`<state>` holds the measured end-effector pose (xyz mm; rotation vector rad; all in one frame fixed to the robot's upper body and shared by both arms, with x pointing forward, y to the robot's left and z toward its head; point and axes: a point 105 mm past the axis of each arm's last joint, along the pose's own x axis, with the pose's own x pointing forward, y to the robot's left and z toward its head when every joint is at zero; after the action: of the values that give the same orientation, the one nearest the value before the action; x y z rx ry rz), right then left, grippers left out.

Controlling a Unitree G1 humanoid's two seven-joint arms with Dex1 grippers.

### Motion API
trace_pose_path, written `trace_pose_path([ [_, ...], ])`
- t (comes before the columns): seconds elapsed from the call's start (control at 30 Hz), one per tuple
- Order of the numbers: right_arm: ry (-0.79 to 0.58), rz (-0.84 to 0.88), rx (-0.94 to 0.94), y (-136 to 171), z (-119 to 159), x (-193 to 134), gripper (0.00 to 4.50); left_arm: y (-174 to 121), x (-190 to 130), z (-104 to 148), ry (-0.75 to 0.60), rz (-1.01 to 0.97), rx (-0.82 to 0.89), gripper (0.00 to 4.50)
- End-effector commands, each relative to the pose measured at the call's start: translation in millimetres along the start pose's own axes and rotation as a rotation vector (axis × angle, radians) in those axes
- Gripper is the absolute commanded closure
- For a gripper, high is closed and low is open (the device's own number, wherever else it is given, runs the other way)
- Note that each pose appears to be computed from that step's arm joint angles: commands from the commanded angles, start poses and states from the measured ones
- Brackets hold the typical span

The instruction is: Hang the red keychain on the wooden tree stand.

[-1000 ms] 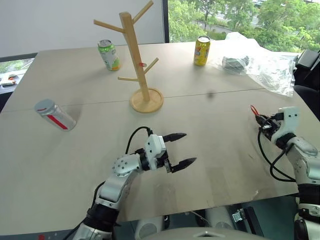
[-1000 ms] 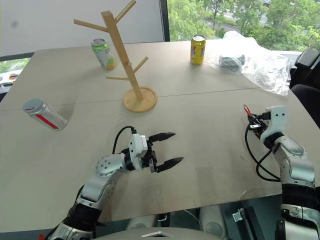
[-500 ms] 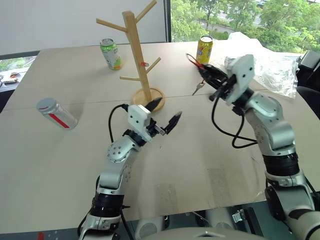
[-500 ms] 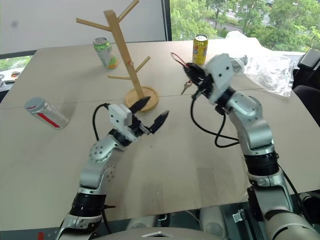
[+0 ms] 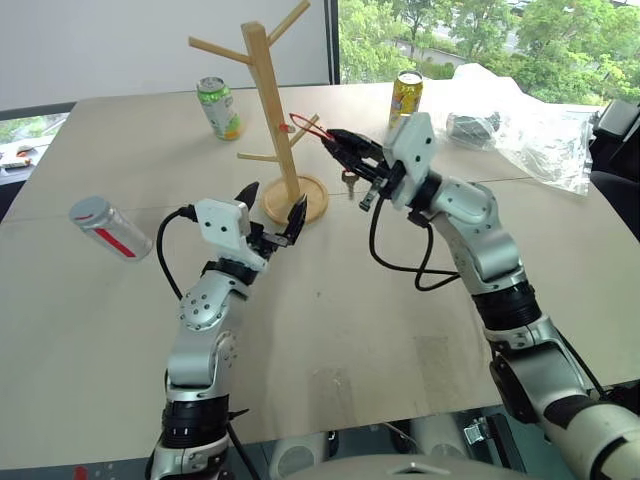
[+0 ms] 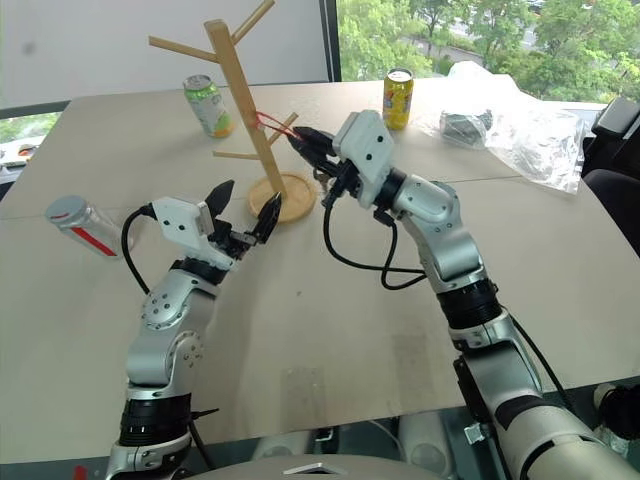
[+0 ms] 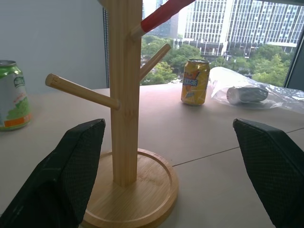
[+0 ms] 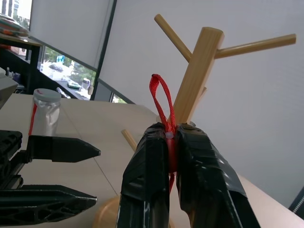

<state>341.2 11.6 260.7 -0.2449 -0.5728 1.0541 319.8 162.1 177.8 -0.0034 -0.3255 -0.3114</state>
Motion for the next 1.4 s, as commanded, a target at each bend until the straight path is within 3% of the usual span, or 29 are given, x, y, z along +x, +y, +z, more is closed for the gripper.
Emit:
trace_pose_path([
  [0.03, -0.052, 0.019, -0.032, -0.1, 10.4, 11.1, 4.45, 6.9, -1.0, 20.3, -0.068, 0.039, 0.025, 0.00],
  [0.5, -0.028, -0.016, 0.056, -7.1, -10.0, 21.2, 4.45, 9.6, 1.3, 20.0, -0.063, 0.053, 0.020, 0.00],
  [0.87, -0.097, -0.017, 0.037, -7.8, 3.9, 20.1, 4.45, 5.3, 2.6, 17.9, -0.058, 0.037, 0.015, 0.00],
  [1.4, -0.026, -0.041, 0.113, -12.2, -15.1, 19.5, 4.45, 2.9, 3.5, 15.9, -0.054, 0.030, 0.015, 0.00],
])
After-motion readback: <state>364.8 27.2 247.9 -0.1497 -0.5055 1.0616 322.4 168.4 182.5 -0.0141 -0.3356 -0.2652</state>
